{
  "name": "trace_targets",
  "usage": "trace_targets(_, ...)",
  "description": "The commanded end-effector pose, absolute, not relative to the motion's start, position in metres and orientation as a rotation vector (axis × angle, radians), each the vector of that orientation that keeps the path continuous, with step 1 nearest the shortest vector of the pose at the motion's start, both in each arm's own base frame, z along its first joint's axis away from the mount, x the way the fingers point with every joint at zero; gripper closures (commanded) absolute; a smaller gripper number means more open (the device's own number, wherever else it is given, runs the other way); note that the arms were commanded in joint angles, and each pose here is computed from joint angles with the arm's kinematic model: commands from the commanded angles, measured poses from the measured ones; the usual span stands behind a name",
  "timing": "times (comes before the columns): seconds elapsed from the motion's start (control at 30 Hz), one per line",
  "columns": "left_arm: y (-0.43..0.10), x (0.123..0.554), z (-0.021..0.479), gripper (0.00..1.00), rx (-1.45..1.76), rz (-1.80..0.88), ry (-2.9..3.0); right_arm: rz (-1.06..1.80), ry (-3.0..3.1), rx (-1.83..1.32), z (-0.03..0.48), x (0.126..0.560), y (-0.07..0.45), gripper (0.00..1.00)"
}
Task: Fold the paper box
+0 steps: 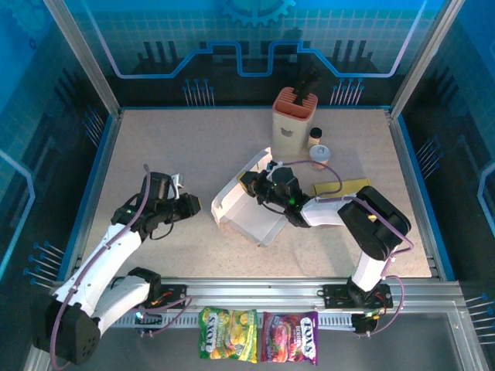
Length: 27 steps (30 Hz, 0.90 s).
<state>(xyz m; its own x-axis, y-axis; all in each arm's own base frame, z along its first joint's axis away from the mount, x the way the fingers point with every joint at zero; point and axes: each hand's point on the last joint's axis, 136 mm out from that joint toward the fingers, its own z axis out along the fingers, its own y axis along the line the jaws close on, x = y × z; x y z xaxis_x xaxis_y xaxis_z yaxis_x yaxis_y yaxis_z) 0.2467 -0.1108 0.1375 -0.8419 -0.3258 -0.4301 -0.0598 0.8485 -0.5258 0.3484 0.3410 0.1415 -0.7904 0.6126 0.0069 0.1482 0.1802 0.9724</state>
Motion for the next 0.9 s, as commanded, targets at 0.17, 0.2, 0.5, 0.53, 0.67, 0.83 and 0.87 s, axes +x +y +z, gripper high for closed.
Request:
trace_targets(0.17, -0.125, 0.239, 0.12, 0.83, -0.107, -0.756, 2.535, 1.636, 2.13, 0.676, 0.116, 0.341, 0.336, 1.0)
trace_targets(0.2, -0.131, 0.238, 0.119, 0.83, -0.077, -0.782, 2.538, 1.636, 2.132, 0.671, 0.117, 0.341, 0.336, 1.0)
trace_targets(0.5, -0.153, 0.237, 0.115, 0.76, 0.094, -0.766, 2.482, 1.654, 2.125, 0.657, 0.119, 0.341, 0.336, 1.0)
trace_targets(0.53, -0.155, 0.238, 0.117, 0.75, 0.098, -0.771, 2.47, 1.656, 2.123, 0.656, 0.12, 0.342, 0.337, 1.0)
trace_targets(0.67, -0.156, 0.236, 0.126, 0.71, 0.089, -0.78, 2.435, 1.669, 2.112, 0.648, 0.126, 0.342, 0.339, 1.0)
trace_targets(0.83, -0.16, 0.232, 0.124, 0.68, 0.096, -0.799, 2.437, 1.68, 2.105, 0.646, 0.129, 0.343, 0.341, 1.0)
trace_targets(0.87, -0.161, 0.232, 0.123, 0.68, 0.098, -0.8, 2.444, 1.683, 2.105, 0.646, 0.129, 0.343, 0.342, 1.0)
